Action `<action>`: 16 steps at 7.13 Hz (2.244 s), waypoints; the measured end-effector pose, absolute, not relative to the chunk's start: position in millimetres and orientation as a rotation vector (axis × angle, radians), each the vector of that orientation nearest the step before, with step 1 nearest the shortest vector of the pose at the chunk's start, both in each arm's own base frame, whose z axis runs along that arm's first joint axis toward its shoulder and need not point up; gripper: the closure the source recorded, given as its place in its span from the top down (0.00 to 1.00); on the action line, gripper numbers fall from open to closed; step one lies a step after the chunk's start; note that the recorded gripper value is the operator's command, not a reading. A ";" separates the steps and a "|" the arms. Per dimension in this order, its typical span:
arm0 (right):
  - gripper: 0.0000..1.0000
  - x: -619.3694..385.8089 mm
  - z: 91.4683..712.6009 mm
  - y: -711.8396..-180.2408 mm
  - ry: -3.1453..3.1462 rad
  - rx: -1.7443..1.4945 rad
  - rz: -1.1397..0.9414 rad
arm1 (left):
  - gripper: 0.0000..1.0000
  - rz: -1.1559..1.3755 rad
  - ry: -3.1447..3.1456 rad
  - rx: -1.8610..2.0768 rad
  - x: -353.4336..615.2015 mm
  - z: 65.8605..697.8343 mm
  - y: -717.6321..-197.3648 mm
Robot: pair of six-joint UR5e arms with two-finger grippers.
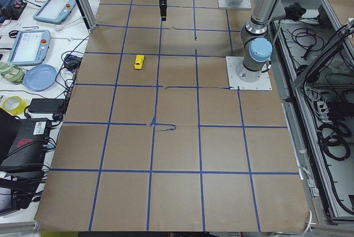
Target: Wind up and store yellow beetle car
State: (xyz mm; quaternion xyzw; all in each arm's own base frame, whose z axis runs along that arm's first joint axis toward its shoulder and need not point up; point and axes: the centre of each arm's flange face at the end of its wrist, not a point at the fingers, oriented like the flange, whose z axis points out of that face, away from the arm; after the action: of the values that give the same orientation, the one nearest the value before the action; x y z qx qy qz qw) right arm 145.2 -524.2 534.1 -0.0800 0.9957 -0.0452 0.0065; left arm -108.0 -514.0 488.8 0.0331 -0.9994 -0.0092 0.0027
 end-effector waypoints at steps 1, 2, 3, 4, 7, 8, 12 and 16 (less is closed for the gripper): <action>1.00 145.2 534.2 -524.1 3.115 -0.250 -0.142 | 1.00 -0.031 -3.133 0.102 -108.0 487.9 -514.7; 1.00 145.0 534.3 -524.1 3.115 -0.250 -0.142 | 1.00 -0.034 -3.131 0.097 -107.7 486.5 -516.2; 1.00 144.7 534.4 -524.1 3.116 -0.249 -0.143 | 1.00 -0.035 -3.134 0.094 -107.5 486.6 -516.0; 1.00 144.4 534.5 -524.2 3.116 -0.248 -0.143 | 1.00 -0.033 -3.140 0.098 -106.8 487.1 -515.3; 1.00 144.9 534.5 -524.2 3.114 -0.249 -0.144 | 1.00 0.055 -3.130 0.273 -74.9 464.9 -545.3; 1.00 145.4 534.4 -524.2 3.112 -0.251 -0.145 | 1.00 0.090 -3.112 0.407 -64.3 451.0 -553.5; 1.00 145.9 533.4 -524.8 3.110 -0.251 -0.142 | 1.00 0.166 -2.860 1.232 -51.1 358.1 -589.7; 1.00 145.8 531.3 -524.6 3.109 -0.250 -0.135 | 1.00 0.171 -2.503 1.785 -46.6 276.6 -631.9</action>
State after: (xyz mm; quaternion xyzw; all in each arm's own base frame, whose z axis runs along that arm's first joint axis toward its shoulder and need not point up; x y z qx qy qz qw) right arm 145.8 -524.6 531.3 -0.0801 0.9958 -0.0434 0.0099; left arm -46.6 -631.9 276.6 0.5794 -0.8126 0.0557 0.0315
